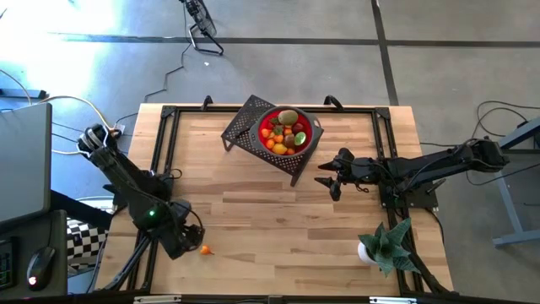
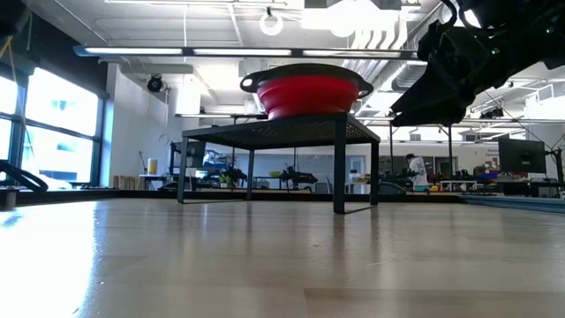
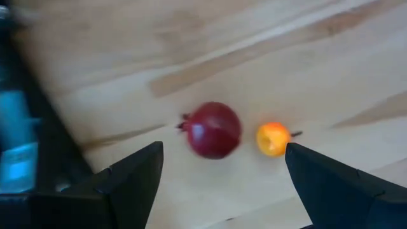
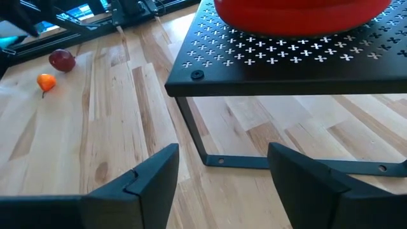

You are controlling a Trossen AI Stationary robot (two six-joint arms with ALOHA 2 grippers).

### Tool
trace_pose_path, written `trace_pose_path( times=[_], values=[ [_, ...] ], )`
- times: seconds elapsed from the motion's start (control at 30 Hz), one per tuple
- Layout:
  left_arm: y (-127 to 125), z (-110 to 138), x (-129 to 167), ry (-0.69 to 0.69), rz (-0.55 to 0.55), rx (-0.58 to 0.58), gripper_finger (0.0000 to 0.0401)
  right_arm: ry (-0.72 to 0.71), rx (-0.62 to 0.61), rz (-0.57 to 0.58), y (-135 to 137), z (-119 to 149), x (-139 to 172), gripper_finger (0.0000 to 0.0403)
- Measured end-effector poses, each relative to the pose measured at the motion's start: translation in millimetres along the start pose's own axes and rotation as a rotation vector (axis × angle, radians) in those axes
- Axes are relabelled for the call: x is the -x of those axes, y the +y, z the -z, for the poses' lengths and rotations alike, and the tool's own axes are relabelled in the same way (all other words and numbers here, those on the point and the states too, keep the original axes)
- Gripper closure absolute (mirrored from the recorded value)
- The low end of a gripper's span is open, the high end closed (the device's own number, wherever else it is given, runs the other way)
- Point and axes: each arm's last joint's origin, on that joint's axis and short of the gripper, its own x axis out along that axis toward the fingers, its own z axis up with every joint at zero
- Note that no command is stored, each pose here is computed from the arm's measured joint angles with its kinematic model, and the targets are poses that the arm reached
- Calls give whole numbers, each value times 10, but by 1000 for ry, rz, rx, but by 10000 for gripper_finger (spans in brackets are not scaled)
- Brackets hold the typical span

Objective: Pick & Place Fruit
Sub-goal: Put the pomegranate into the strainer bowl on the shelf

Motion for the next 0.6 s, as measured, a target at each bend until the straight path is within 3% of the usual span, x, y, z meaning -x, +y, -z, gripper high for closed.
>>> trace_pose_path(
  times=[0.17, 0.6],
  values=[
    [2, 15, -207, 32, 66, 10, 77, 0, 0, 0, 0, 0, 0, 169],
    [58, 13, -370, 77, 41, 23, 77, 0, 0, 0, 0, 0, 0, 169]
  ],
)
